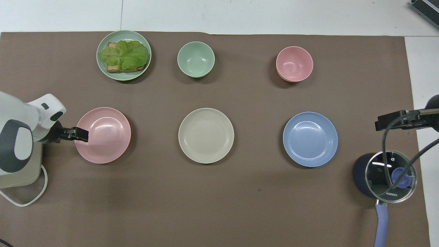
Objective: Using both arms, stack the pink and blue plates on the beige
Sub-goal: 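Reach the left gripper to the pink plate rim and grasp it, then lift the pink plate with the left gripper over the beige plate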
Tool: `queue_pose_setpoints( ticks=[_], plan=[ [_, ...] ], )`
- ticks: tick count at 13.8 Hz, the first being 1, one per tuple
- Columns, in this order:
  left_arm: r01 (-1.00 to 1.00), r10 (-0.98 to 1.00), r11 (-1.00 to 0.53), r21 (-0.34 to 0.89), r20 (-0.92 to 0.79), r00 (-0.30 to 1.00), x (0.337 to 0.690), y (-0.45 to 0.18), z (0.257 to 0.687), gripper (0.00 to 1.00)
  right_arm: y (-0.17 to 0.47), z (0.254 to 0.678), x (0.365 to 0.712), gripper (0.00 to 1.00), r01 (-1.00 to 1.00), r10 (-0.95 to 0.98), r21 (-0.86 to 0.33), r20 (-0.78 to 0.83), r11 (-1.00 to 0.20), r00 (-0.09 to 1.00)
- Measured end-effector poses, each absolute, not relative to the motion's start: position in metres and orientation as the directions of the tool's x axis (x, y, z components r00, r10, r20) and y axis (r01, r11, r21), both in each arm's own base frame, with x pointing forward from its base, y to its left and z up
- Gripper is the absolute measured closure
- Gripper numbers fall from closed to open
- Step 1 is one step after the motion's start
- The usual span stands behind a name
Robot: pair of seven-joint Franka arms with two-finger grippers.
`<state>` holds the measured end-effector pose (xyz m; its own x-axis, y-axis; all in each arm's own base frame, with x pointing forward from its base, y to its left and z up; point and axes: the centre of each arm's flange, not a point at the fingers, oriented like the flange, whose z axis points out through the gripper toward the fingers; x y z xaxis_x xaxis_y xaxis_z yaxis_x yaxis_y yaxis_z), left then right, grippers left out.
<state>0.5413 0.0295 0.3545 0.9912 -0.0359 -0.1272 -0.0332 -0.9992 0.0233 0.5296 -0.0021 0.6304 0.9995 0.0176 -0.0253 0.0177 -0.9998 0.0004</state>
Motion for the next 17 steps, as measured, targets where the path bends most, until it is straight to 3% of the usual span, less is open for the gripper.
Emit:
queue_pose_setpoints(
  ticks=[8, 9, 14, 16, 17],
  plan=[
    [-0.006, -0.01, -1.0, 0.024, -0.19, 0.982, 0.526, 0.042, 0.312, 0.0, -0.002, 0.629, 0.529, 0.0, 0.018, 0.018, 0.0, -0.028, -1.0, 0.999],
    [-0.006, -0.01, -1.0, 0.024, -0.191, 0.982, 0.525, 0.042, 0.311, 0.08, -0.002, 0.629, 0.529, 0.0, 0.018, 0.018, 0.0, -0.028, -1.0, 0.999],
    [-0.006, -0.01, -1.0, 0.024, -0.19, 0.982, 0.525, 0.042, 0.311, 0.75, -0.002, 0.629, 0.529, 0.0, 0.018, 0.018, 0.0, -0.03, -1.0, 0.999],
    [-0.006, -0.01, -1.0, 0.025, -0.191, 0.982, 0.525, 0.042, 0.312, 0.9, -0.002, 0.628, 0.529, 0.0, 0.018, 0.018, 0.0, -0.03, -1.0, 0.999],
    [-0.003, -0.009, -1.0, 0.028, -0.194, 0.981, 0.525, 0.042, 0.315, 0.92, -0.002, 0.628, 0.529, 0.0, 0.018, 0.018, 0.0, -0.03, -1.0, 0.999]
  ],
)
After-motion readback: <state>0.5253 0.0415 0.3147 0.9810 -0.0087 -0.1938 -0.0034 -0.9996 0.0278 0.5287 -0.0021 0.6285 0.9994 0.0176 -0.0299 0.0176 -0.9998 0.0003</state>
